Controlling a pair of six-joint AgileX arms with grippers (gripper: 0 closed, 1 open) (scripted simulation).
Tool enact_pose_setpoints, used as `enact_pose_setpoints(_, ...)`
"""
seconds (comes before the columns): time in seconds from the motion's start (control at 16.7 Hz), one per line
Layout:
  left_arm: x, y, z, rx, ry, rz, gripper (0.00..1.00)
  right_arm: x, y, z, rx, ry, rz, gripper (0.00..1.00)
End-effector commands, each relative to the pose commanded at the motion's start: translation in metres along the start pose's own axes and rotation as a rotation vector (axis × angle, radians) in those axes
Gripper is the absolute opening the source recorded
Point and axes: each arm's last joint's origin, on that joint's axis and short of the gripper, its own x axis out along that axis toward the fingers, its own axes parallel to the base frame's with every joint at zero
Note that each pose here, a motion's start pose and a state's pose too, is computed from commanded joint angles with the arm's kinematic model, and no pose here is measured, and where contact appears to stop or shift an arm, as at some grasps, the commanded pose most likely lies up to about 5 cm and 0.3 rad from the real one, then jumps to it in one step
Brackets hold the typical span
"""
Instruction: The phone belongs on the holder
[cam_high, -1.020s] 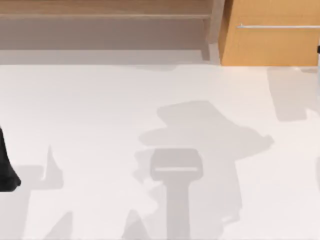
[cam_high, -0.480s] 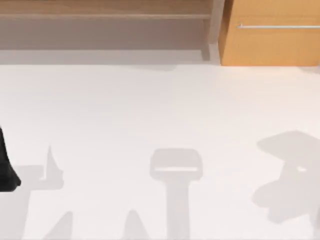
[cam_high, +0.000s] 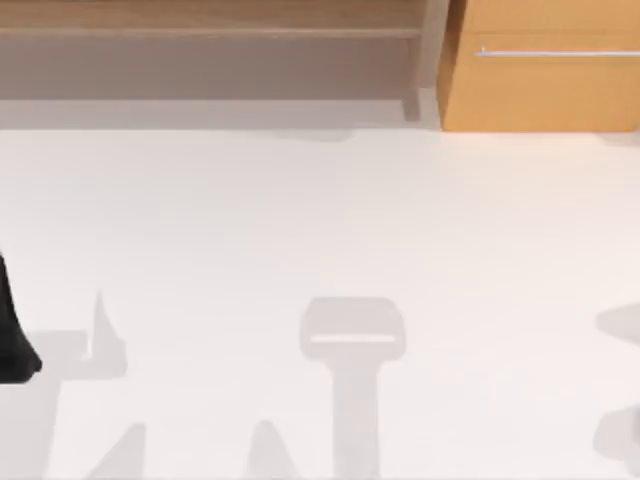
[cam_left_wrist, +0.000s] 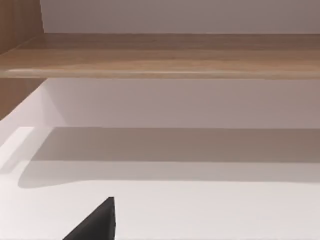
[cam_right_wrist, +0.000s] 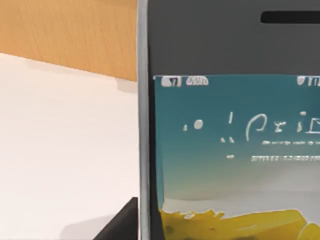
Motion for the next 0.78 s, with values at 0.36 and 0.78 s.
enact_pose_setpoints(0.36, 0.0, 0.0, 0.0, 0.0, 0.0, 0.0, 1.0, 0.001, -0.003, 0.004, -0.007, -0.008, -0.016, 0.0)
enact_pose_setpoints(0.78, 0.0, 0.0, 0.0, 0.0, 0.0, 0.0, 1.0, 0.025, -0.001, 0.003, -0.018, -0.008, -0.057, 0.0)
